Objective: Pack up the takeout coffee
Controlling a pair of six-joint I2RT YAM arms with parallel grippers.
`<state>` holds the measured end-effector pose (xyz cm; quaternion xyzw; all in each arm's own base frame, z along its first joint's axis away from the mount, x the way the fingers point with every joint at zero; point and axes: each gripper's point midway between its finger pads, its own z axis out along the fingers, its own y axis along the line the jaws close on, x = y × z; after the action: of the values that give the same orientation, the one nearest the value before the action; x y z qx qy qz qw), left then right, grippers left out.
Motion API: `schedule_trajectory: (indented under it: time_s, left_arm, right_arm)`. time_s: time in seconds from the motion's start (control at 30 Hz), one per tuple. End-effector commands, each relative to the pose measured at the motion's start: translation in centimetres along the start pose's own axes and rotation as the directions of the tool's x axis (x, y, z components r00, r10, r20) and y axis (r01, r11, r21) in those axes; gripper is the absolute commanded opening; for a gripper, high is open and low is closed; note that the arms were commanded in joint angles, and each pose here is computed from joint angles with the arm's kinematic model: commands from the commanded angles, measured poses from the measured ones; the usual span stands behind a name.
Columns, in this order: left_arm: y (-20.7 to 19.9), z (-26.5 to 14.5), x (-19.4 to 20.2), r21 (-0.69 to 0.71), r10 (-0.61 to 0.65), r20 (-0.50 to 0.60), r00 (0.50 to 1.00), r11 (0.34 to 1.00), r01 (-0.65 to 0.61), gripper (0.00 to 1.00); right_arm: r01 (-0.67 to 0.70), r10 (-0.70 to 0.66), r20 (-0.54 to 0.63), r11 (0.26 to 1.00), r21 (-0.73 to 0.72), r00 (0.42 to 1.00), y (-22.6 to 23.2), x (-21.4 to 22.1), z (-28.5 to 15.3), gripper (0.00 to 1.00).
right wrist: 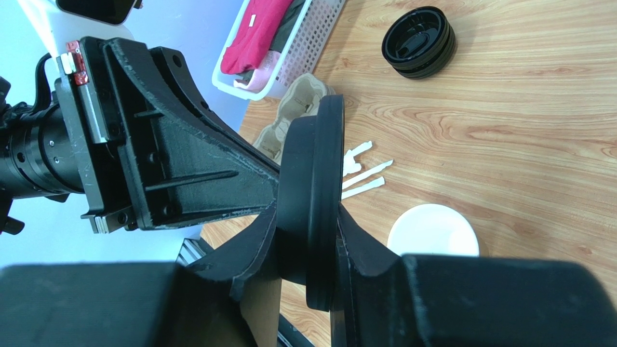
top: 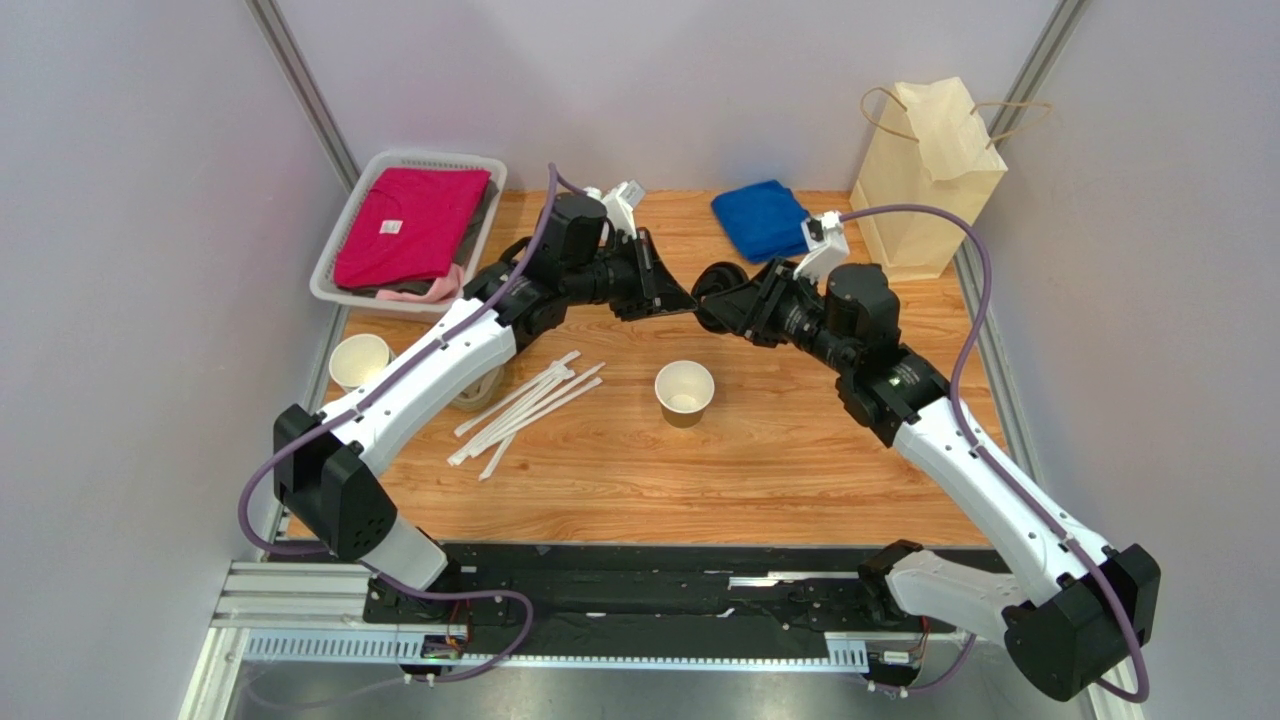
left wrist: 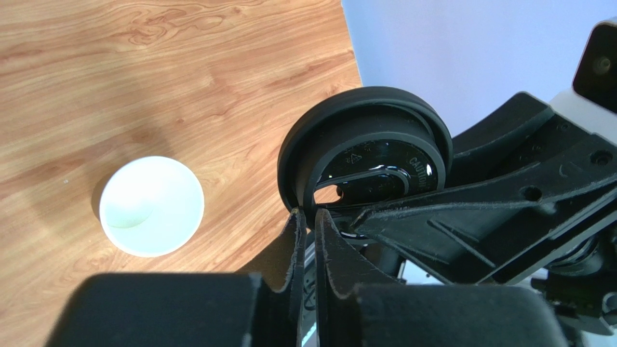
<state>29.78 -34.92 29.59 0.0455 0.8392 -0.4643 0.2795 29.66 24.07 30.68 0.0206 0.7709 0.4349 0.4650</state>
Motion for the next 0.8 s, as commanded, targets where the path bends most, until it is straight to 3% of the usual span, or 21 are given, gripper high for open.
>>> schedule_trajectory:
  time_s: [0.0,0.07,0.1,0.2,0.23,0.37,0.53,0.67,0.77]
  left_arm:
    - [-0.7,0.2,-0.2,0.032,0.032,0.008,0.999,0.999,-0.033,0.00]
    - [-0.3,-0.2,0.1,0.015,0.071,-0.010,0.997,0.997,-0.071,0.00]
    - [-0.1,-0.5,0.2,0.008,0.102,-0.021,0.995,0.995,-0.102,0.00]
    - [0.6,-1.9,0.5,-0.030,0.242,-0.065,0.968,0.969,-0.244,0.00]
    - [1.1,-2.1,0.7,-0.035,0.329,-0.094,0.940,0.942,-0.334,0.00]
    - [4.2,-3.2,2.8,-0.083,0.436,-0.280,0.855,0.876,-0.475,0.00]
    - [6.8,-2.4,4.0,-0.088,0.493,-0.457,0.740,0.803,-0.589,0.00]
    - [8.0,-1.4,5.5,-0.052,0.531,-0.603,0.596,0.719,-0.693,0.00]
    - [8.9,-0.1,5.6,-0.051,0.530,-0.645,0.551,0.689,-0.723,0.00]
  right_arm:
    - [0.001,0.001,0.019,0.995,-0.102,1.000,2.8,-0.6,-0.7,0.18]
    - [0.010,-0.009,0.016,0.997,-0.082,1.000,2.5,-0.6,-0.8,0.44]
    - [0.024,-0.022,0.027,0.997,-0.078,0.999,2.6,-1.2,-1.0,0.63]
    - [0.098,-0.098,0.021,0.995,-0.018,0.995,1.3,-2.0,-2.0,0.85]
    - [0.136,-0.135,0.037,0.991,-0.011,0.990,1.3,-2.8,-2.7,0.89]
    - [0.200,-0.200,-0.010,0.979,0.042,0.980,-1.0,-2.9,-5.0,0.95]
    - [0.377,-0.377,-0.048,0.926,-0.016,0.925,-1.7,-1.3,-7.9,0.95]
    - [0.488,-0.490,-0.051,0.871,-0.057,0.870,-2.2,0.3,-9.4,0.99]
    - [0.567,-0.577,-0.077,0.815,-0.125,0.813,-2.3,1.9,-10.1,1.00]
